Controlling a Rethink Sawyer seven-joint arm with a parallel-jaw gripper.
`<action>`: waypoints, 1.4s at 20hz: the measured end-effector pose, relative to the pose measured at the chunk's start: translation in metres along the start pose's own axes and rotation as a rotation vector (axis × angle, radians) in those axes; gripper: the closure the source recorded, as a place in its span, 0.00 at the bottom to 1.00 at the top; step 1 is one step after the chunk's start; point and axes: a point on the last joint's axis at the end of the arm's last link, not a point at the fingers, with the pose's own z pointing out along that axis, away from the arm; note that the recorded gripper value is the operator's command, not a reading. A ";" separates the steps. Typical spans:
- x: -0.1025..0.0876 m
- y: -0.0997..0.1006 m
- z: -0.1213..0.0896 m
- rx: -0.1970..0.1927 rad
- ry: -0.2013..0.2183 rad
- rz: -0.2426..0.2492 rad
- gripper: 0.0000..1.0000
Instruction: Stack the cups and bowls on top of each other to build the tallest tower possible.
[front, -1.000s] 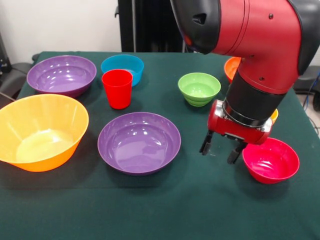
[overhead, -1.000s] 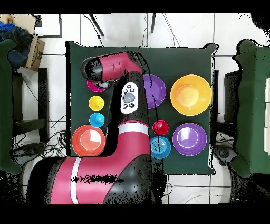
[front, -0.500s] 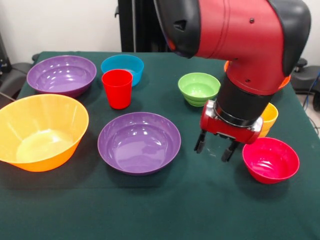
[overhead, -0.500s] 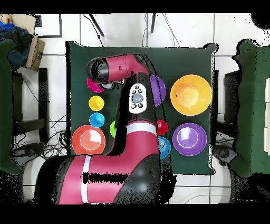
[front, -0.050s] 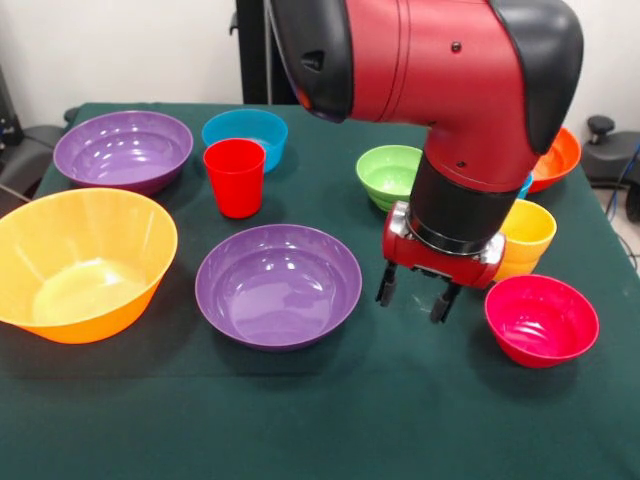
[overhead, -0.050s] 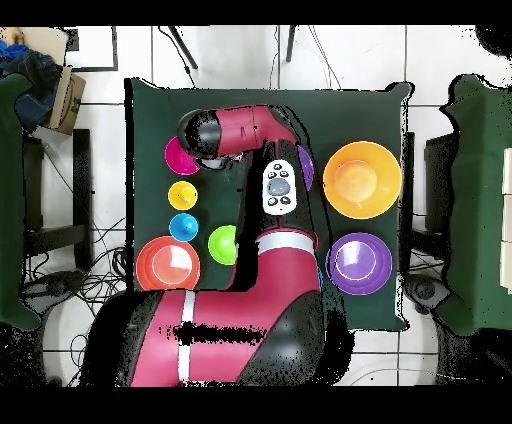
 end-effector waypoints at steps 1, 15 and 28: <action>0.000 -0.001 0.001 -0.001 0.002 0.001 0.00; 0.003 0.004 0.000 -0.002 0.001 -0.006 0.00; 0.007 0.013 -0.001 -0.002 -0.001 -0.019 0.00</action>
